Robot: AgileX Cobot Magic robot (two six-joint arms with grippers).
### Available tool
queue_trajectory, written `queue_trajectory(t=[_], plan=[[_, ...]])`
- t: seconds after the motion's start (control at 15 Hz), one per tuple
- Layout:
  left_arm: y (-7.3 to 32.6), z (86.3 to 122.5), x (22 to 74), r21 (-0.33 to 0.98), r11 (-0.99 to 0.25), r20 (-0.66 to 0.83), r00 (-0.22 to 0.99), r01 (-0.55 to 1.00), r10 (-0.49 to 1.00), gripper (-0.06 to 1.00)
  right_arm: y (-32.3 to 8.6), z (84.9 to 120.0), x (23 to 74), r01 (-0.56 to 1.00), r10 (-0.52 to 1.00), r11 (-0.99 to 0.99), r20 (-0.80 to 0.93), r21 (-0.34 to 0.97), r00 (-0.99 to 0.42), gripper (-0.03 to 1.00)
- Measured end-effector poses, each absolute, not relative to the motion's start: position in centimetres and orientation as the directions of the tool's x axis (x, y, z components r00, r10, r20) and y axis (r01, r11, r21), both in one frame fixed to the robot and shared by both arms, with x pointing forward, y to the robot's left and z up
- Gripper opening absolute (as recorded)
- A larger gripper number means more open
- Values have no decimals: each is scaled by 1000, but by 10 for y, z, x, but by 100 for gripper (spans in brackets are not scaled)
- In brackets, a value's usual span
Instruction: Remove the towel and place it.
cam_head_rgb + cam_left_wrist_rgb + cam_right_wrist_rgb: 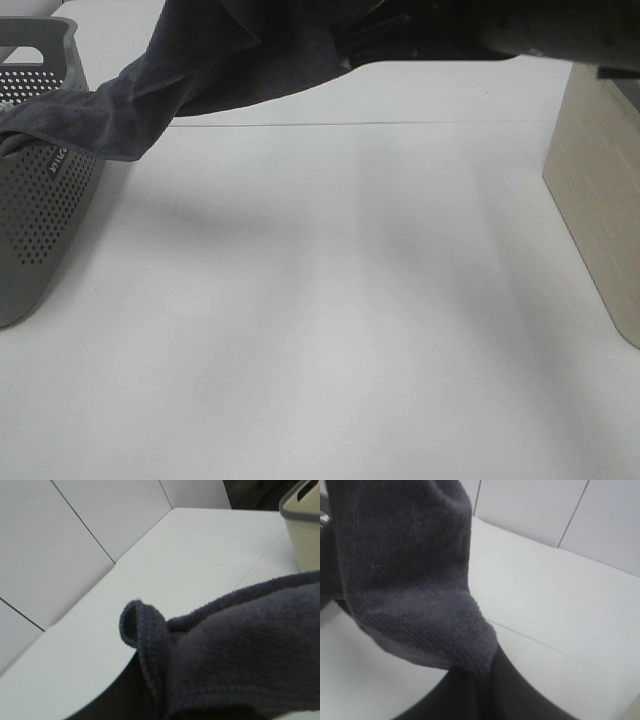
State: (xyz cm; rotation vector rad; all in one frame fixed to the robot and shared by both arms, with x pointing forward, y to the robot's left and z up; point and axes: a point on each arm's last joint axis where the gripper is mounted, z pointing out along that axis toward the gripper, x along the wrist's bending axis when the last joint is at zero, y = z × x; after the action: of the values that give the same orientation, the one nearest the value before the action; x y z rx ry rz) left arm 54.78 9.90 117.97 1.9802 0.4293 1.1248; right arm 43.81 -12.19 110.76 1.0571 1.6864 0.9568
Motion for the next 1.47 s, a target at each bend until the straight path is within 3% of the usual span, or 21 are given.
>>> queue_trajectory(t=[0.13,0.33,0.53,0.8,1.0,1.27,1.47], plan=[[100,1179,548,671,-721,683,523,-175,510,2,-134,1128,427,171,927,319,-269,932,-261,1],[100,1179,548,617,-759,729,512,-205,454,2,-143,1140,420,135,926,313,-270,940,-262,1],[102,1175,548,409,-868,848,469,-280,248,2,-145,1143,420,89,867,456,-419,886,-271,1],[97,1186,549,505,-799,835,419,-327,356,2,-156,1175,422,56,799,595,-582,802,-150,1],[94,1194,548,496,-772,859,356,-398,368,2,-160,1208,421,-10,788,611,-610,791,-81,1],[93,1199,548,458,-769,885,304,-445,351,2,-163,1222,420,-29,790,610,-610,792,-51,1],[92,1203,548,532,-714,846,313,-454,431,2,-164,1225,420,-50,772,634,-635,772,-20,1]])
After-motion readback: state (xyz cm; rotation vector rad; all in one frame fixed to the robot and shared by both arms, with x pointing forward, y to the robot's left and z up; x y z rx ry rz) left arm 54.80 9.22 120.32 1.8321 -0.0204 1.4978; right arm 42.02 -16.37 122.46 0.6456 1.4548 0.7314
